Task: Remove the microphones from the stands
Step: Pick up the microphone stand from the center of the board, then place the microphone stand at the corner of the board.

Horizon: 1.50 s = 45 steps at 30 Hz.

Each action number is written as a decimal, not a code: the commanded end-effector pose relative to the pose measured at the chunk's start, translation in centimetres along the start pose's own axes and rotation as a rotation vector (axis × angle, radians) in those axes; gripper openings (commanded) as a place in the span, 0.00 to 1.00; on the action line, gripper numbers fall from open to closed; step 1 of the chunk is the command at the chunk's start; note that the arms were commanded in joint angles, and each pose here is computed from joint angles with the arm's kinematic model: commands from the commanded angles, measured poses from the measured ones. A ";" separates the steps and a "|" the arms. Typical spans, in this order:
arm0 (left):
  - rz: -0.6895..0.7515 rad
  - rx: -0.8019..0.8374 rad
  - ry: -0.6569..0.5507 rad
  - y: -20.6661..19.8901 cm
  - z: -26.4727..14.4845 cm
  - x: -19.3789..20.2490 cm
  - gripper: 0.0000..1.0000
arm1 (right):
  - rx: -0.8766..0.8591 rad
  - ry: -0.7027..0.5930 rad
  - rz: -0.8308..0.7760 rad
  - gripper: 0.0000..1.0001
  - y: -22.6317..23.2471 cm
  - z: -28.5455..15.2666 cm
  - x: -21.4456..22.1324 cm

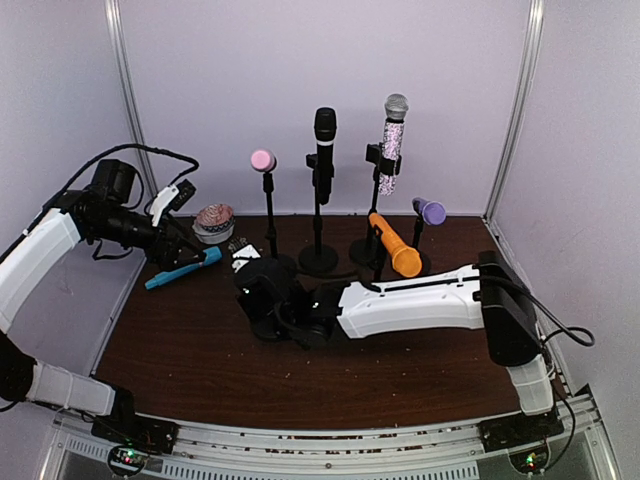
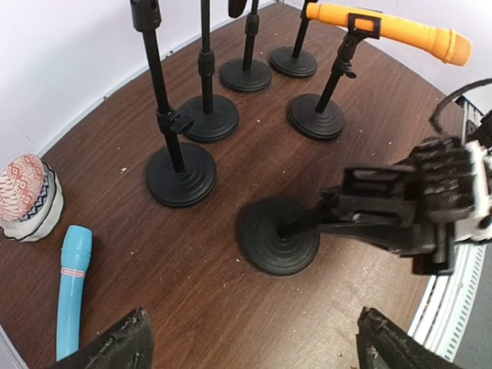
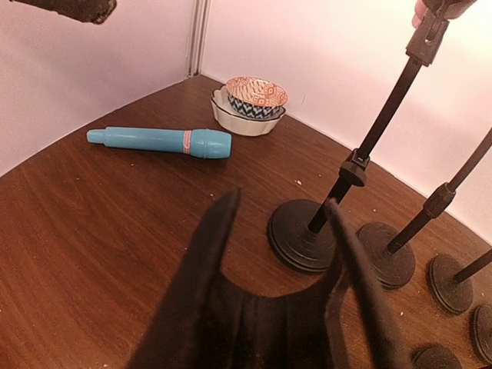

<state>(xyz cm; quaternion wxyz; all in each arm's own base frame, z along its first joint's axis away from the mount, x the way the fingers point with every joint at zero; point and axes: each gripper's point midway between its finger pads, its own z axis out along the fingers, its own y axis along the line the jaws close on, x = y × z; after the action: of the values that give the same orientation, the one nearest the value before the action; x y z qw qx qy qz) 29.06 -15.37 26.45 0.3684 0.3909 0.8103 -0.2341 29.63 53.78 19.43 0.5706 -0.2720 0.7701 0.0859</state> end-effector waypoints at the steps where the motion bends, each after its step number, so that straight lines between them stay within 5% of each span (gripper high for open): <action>1: 0.042 -0.030 -0.031 0.3 -0.9 -1.1 0.94 | -0.011 -0.151 0.069 0.00 -3.7 -5.7 -8.9; 13: 0.064 -0.044 -0.029 0.3 -1.1 -1.0 0.94 | -0.076 -0.321 0.144 0.00 -10.8 -16.0 -17.5; 20: 0.062 -0.034 -0.035 -0.1 -1.2 -0.8 0.94 | -0.144 -0.253 0.182 0.00 -10.2 -16.6 -14.8; 30: 0.075 -0.048 -0.033 0.1 -1.4 -1.0 0.94 | -0.147 -0.221 0.239 0.00 -15.9 -22.9 -13.3; 45: 0.090 -0.036 -0.047 -0.2 -1.9 -1.8 0.93 | 0.205 -0.121 0.346 0.00 -29.3 -28.3 -2.9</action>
<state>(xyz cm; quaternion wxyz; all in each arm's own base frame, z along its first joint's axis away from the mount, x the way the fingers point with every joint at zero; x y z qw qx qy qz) 28.84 -15.05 27.20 0.3815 0.4048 0.8025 -0.2158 20.76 21.74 36.31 0.5988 -0.1465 0.7732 0.1487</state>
